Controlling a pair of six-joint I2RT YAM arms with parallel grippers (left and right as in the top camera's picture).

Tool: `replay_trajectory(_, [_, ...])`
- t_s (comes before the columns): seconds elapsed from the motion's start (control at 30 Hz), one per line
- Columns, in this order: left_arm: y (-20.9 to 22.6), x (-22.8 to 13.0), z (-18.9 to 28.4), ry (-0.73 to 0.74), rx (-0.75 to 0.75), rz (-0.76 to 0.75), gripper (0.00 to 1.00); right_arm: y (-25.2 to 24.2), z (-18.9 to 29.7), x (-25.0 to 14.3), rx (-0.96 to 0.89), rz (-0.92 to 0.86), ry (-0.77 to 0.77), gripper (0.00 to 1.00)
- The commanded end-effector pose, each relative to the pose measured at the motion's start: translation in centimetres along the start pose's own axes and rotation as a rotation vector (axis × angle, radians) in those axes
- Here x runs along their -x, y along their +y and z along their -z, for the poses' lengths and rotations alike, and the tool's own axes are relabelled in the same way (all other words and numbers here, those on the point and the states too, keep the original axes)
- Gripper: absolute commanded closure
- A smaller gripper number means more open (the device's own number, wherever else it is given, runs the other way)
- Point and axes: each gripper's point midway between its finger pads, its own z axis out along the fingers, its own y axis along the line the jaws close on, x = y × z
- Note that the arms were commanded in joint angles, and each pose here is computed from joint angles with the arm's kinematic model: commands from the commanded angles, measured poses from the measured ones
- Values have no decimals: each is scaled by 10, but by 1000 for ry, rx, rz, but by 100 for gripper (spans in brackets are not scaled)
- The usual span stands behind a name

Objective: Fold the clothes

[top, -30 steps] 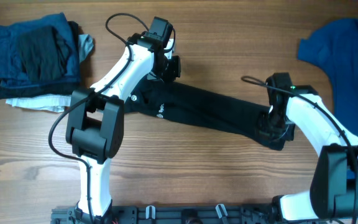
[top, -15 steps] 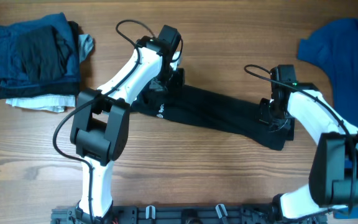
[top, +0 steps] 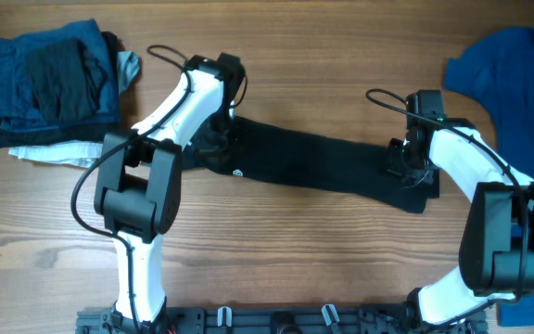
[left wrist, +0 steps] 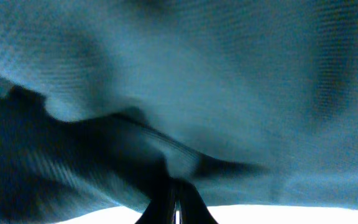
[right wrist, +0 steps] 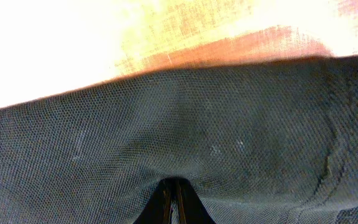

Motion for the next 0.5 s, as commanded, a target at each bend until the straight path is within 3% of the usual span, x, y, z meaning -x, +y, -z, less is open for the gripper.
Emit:
replay_trajectory(0.0, [28,-9,-22,57,70,66,96,-4,-32,-3,-24,24,28,95])
replay_trajectory(0.23, [28,-2,-18,19,40,78,96,8,-18,24,13,78,-44,96])
replay_trajectory(0.47, [-3,20,46,-196,-144,51,96,16,43,53,31,92,-92,92])
